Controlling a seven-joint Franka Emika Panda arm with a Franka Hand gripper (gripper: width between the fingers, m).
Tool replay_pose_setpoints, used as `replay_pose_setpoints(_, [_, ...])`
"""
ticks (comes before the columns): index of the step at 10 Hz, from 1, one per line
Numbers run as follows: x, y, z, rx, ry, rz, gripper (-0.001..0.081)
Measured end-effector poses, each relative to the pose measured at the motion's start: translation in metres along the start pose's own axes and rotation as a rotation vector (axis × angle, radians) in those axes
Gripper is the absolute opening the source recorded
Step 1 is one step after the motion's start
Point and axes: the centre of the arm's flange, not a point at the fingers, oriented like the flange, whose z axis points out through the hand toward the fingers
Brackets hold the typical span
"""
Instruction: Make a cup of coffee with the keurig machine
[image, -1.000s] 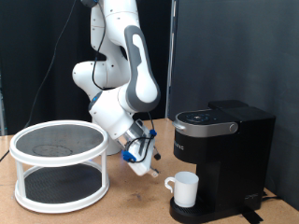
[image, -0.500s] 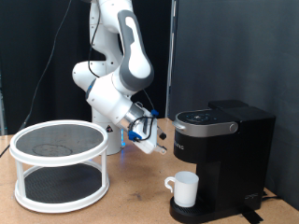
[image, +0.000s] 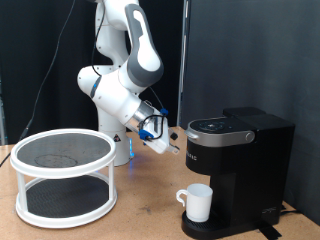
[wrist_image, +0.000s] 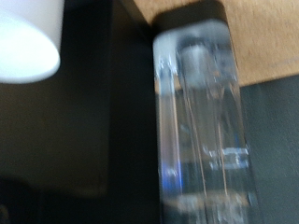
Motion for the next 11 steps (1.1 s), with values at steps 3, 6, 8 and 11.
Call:
replay_pose_setpoints(3, [-0.017,0.029,-0.02,-0.093,-0.032,-0.05,0.0734])
replay_pose_setpoints(6, [-0.037,0.056,-0.045,-0.118,-0.096,-0.096,0.0734])
replay_pose_setpoints(8, [-0.048,0.073,-0.062,-0.127,-0.135,-0.092,0.0734])
replay_pose_setpoints(11, [-0.053,0.089,-0.078,-0.14,-0.147,-0.074,0.0734])
